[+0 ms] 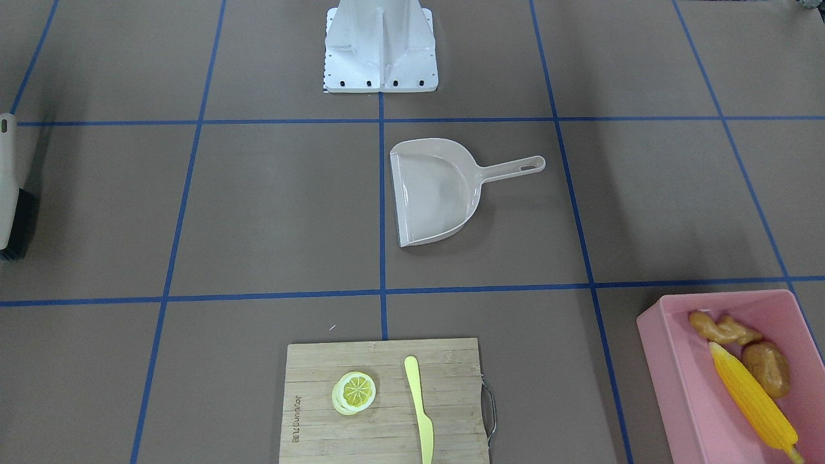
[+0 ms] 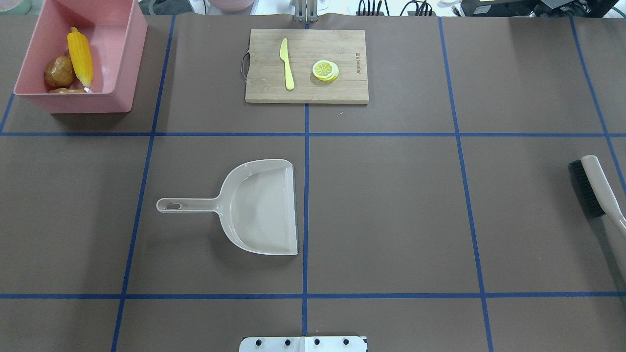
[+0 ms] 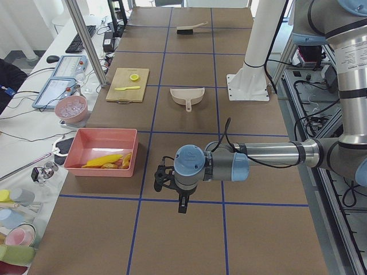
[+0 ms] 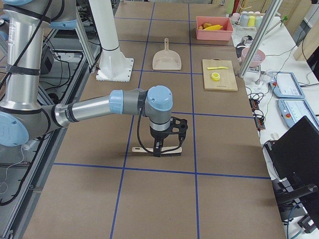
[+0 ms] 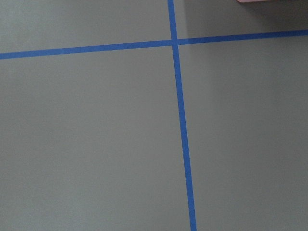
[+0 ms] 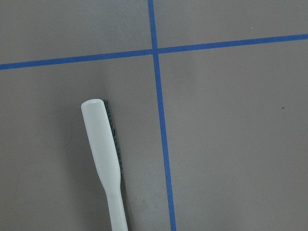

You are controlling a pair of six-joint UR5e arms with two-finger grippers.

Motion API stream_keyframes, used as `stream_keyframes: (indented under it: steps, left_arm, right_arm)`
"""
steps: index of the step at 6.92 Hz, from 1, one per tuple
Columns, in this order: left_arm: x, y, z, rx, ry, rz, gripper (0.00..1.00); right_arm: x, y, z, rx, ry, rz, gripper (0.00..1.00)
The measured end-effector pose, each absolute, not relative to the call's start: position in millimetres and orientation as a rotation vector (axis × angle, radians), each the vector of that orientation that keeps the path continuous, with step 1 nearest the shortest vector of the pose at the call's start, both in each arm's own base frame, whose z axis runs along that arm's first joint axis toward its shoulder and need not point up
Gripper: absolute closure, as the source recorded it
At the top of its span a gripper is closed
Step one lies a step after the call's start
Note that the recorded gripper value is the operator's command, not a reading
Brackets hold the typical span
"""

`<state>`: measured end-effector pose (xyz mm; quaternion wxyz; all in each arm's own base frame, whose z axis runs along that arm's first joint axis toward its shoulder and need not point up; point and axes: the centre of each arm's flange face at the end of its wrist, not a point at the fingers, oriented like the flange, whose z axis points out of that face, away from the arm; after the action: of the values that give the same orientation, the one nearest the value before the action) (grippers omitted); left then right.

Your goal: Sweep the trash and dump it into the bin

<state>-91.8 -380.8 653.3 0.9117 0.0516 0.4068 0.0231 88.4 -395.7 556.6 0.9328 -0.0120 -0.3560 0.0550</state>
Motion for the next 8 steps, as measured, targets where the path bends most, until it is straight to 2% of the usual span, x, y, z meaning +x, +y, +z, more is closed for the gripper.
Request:
stream_keyframes:
  steps: [8]
  left_arm:
    - [-93.2, -378.0, 663.6, 0.084, 0.819, 0.036, 0.02]
  right_arm:
    - [89.5, -399.2, 553.5, 0.004, -0.72, 0.107, 0.0]
